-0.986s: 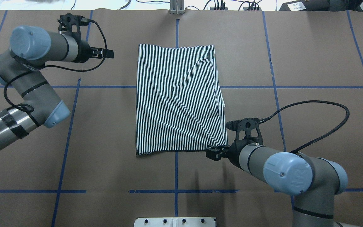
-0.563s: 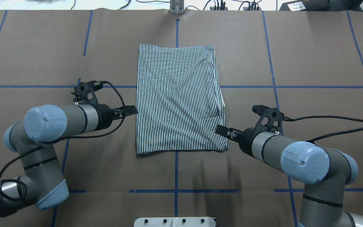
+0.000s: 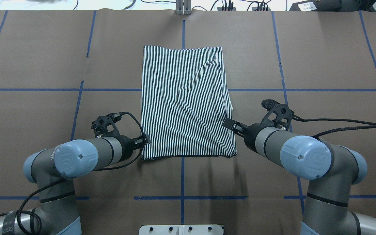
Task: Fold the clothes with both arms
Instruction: 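Grasp the near edge corners with the left and right grippers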
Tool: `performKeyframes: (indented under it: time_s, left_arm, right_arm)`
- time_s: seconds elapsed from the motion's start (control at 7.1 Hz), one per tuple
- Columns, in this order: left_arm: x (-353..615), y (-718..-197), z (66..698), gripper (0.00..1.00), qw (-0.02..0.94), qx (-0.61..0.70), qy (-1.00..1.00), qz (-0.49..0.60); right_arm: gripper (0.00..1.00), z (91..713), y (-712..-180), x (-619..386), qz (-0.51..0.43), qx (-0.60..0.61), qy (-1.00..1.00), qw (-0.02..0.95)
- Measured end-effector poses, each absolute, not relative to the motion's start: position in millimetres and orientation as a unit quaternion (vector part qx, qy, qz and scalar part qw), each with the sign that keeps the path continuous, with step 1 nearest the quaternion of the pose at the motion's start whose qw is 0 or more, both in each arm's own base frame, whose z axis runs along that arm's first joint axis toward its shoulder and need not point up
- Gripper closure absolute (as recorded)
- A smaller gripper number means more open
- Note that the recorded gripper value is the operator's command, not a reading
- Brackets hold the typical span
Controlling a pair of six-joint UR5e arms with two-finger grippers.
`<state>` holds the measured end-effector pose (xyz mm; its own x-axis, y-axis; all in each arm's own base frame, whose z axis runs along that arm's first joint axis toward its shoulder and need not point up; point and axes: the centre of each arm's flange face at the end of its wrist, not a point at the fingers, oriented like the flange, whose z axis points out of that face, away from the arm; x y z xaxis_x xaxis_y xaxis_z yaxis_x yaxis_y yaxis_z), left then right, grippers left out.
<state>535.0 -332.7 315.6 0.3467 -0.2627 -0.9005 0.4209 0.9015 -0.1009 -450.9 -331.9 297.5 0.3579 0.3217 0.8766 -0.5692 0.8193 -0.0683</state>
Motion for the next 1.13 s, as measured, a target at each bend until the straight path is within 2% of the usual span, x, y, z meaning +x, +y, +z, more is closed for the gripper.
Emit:
performKeyframes:
  time_s: [0.7, 0.85, 0.99, 1.13]
  left_arm:
    - [546, -317, 311, 0.44, 0.820, 0.065, 0.533, -0.197]
    - [547, -315, 311, 0.50, 0.820, 0.064, 0.534, -0.195]
    - [548, -313, 310, 0.92, 0.820, 0.064, 0.535, -0.195]
    - [548, -313, 309, 1.00, 0.819, 0.064, 0.535, -0.195]
  right_arm:
    - [0.09, 299, -333, -452, 0.274, 0.124, -0.494, 0.816]
    - [0.09, 300, -333, -453, 0.274, 0.124, -0.494, 0.816]
    - [0.09, 300, -333, -453, 0.274, 0.124, -0.494, 0.816]
    - [0.09, 300, -333, -453, 0.275, 0.124, -0.494, 0.816]
